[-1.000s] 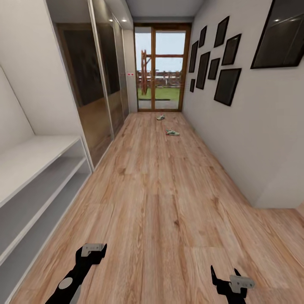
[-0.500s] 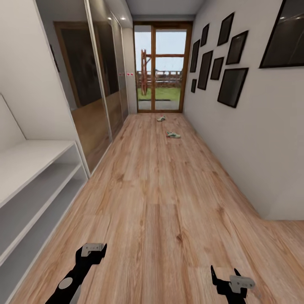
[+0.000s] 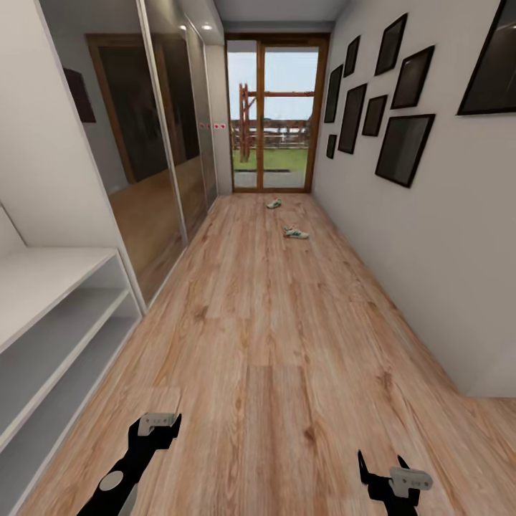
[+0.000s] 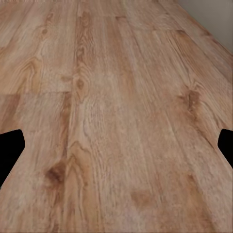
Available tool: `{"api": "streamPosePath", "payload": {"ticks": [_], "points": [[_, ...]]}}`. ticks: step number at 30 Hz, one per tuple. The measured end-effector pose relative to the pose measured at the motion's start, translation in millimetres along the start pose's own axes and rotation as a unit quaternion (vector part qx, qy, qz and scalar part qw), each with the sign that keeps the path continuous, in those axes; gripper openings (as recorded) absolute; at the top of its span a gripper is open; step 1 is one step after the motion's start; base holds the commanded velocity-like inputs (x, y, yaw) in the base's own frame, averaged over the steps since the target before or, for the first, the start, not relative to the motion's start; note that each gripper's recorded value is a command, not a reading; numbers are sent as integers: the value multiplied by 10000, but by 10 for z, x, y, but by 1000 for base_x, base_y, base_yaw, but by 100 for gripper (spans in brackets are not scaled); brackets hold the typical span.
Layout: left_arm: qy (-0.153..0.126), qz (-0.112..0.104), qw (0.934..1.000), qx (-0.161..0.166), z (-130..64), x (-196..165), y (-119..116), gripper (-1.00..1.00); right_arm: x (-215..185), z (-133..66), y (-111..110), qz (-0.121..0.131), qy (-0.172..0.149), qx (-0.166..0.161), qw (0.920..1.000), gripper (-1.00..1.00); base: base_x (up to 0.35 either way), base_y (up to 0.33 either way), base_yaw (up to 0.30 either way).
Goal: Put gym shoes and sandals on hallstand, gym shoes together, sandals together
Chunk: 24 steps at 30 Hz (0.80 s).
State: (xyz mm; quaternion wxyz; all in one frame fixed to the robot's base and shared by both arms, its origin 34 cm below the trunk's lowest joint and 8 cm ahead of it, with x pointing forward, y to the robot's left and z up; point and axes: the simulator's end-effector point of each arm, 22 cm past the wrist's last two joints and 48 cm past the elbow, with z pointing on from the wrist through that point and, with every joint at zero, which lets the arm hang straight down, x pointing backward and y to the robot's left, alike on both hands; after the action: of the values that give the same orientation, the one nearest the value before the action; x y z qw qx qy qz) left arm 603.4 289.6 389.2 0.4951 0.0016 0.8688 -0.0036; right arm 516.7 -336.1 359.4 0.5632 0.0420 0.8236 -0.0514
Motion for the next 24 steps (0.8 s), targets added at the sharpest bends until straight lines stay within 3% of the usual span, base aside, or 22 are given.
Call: {"api": "streamPosePath", "payload": {"ticks": [24], "points": [[0, 1, 10000, 3, 0, 0, -3, 100, -2, 0, 2, -2, -4, -4, 10000, 100, 338, 0, 0]]}}
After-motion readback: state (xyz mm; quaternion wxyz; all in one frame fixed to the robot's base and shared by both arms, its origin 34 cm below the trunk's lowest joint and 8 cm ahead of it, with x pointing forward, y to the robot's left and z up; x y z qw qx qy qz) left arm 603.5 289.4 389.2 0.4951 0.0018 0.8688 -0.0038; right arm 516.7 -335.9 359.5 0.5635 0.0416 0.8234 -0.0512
